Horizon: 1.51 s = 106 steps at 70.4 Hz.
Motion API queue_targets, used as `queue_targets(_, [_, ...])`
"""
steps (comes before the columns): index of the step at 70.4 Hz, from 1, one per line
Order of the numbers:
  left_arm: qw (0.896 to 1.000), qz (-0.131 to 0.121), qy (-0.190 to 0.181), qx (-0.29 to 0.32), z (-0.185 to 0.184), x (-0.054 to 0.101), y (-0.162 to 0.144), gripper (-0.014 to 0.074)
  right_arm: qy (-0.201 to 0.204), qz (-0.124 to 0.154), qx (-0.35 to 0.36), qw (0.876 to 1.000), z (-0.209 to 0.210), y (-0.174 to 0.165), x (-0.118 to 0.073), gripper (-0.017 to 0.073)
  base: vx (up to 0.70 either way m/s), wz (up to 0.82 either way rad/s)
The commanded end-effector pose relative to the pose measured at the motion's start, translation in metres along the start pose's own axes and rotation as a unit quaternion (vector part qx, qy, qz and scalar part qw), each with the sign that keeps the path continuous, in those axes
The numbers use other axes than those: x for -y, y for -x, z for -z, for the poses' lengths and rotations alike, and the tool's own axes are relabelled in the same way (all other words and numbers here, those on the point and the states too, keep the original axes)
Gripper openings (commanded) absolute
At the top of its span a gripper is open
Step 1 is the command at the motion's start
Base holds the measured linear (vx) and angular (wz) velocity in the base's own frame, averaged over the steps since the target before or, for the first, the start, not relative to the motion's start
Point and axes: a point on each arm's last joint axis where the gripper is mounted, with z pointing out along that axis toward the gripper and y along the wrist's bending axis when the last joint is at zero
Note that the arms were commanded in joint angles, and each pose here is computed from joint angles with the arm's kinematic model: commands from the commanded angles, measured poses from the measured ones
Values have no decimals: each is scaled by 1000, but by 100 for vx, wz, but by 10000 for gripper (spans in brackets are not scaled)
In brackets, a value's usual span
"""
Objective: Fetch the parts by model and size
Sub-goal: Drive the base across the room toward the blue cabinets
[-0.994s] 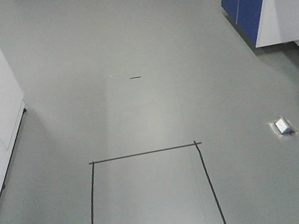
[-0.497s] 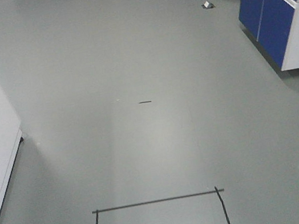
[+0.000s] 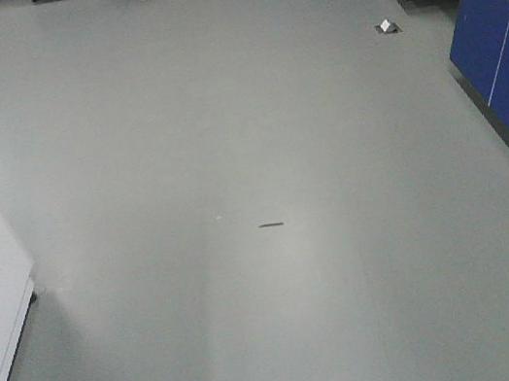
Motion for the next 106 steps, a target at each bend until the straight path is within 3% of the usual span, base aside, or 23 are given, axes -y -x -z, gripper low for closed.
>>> queue_targets(1, [999, 0, -4, 45, 2, 0, 14, -6, 4, 11, 50, 999, 2, 15, -1, -5, 57, -6])
queue_targets(106, [999, 0, -4, 45, 2, 0, 14, -6, 5, 11, 50, 999, 2, 15, -1, -5, 61, -3])
